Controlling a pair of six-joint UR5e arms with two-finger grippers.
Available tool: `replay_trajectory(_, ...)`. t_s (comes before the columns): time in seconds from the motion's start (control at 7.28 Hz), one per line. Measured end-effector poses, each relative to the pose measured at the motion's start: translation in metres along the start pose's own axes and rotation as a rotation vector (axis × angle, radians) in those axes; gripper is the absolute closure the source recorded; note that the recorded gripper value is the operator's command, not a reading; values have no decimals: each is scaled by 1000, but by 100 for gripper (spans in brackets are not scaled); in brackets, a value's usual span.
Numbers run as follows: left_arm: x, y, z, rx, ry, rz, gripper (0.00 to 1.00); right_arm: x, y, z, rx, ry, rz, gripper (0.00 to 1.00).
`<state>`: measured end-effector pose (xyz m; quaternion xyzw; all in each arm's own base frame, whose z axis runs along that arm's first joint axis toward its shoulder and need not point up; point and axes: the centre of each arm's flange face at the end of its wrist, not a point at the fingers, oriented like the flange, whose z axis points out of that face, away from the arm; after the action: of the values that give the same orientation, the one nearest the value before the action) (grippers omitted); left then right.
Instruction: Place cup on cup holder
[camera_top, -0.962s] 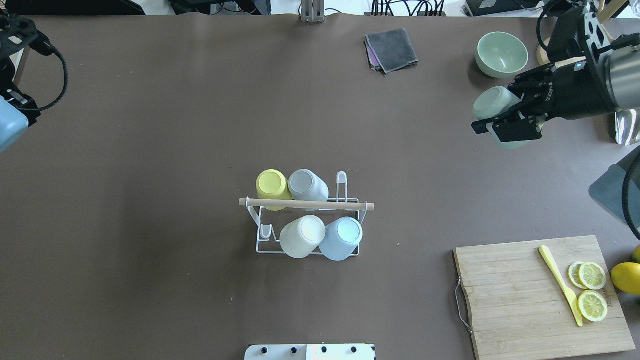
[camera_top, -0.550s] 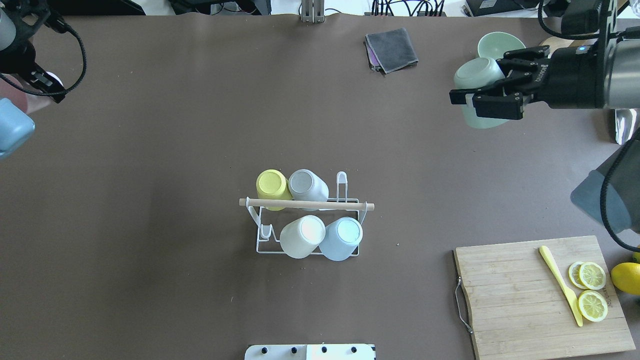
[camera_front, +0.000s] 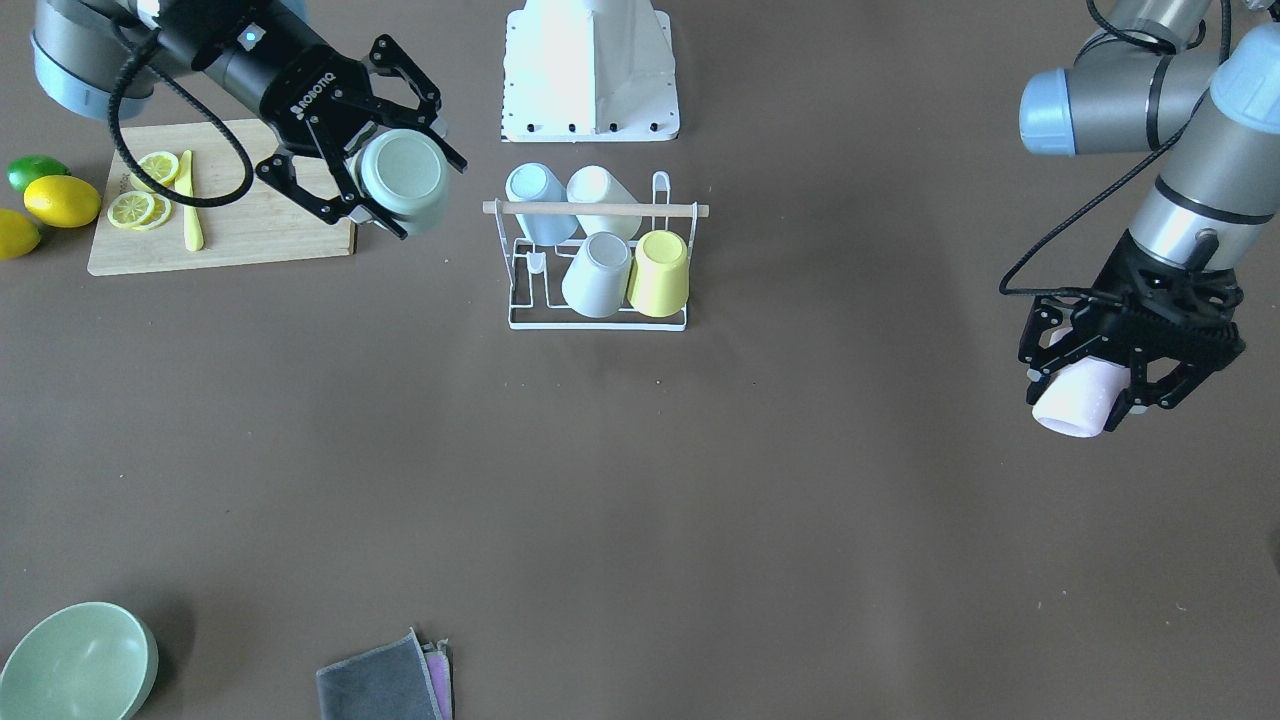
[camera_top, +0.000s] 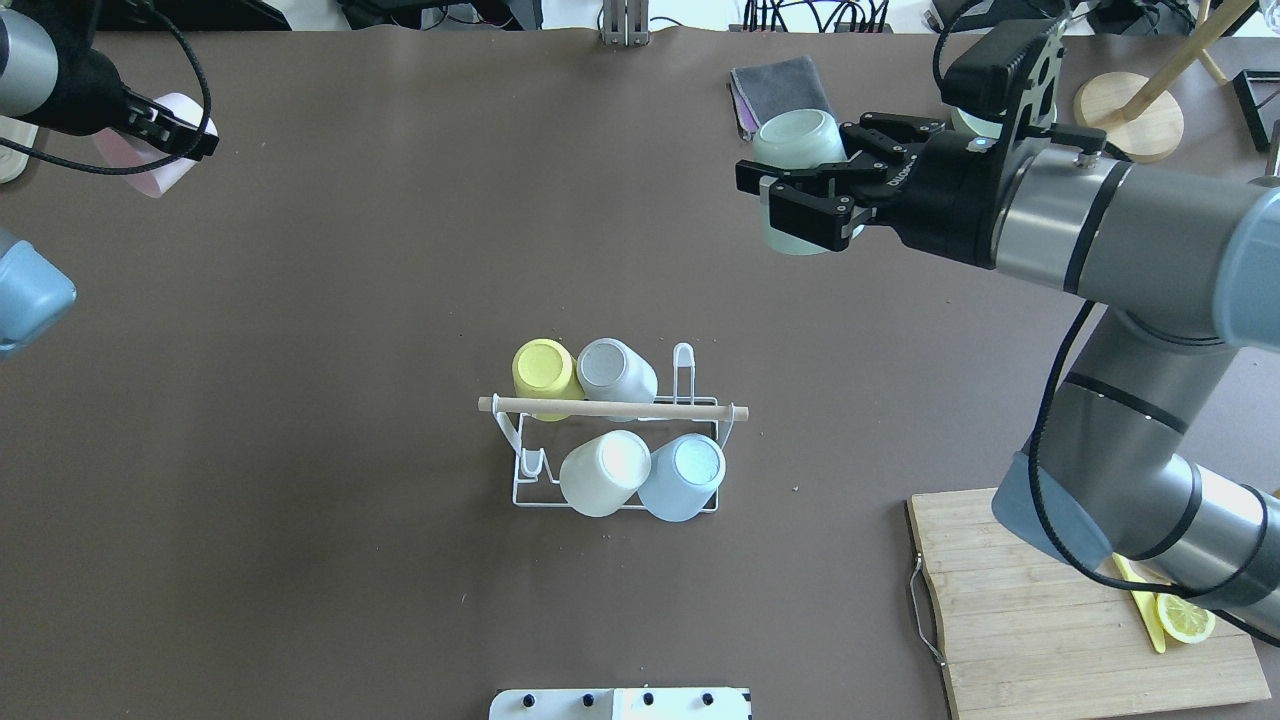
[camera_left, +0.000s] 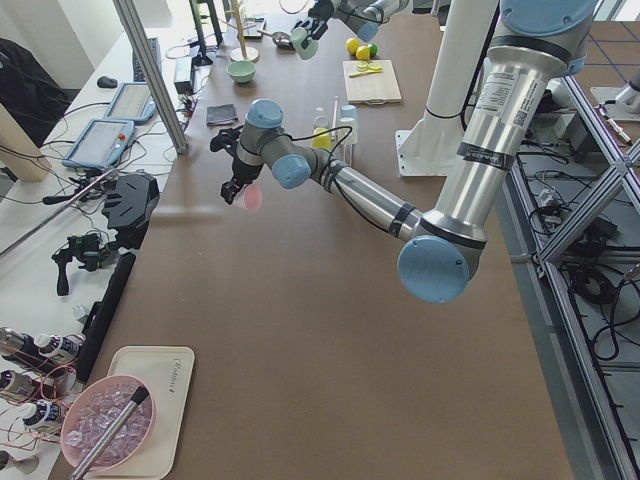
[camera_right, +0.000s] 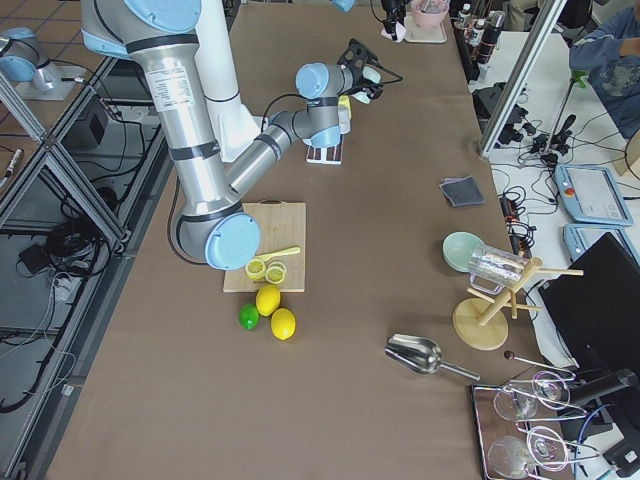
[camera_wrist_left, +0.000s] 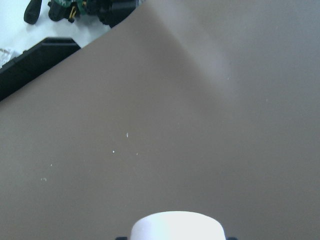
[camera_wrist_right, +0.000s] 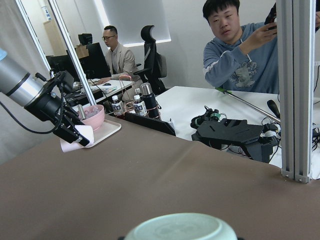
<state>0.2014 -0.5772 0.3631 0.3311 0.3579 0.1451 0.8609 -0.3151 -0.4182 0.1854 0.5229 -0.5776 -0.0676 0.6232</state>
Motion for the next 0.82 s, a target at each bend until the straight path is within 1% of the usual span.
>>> replay_trajectory(0.14,2,9,-8,116,45,-5,100,-10,8,13,23,22,17,100)
replay_trajectory(0.27,4,23,-15,223,88,-17,100,-13,16,26,34,45,34,100)
replay_trajectory(0.41,11,39,-20,313,144,-26,100,-11,24,41,32,70,68,100)
replay_trajectory(0.55,28,52,-25,396,220,-45,100,-4,35,55,20,97,108,100)
replay_trajectory(0.82,86,70,-24,579,349,-75,100,5,60,80,-12,147,149,100)
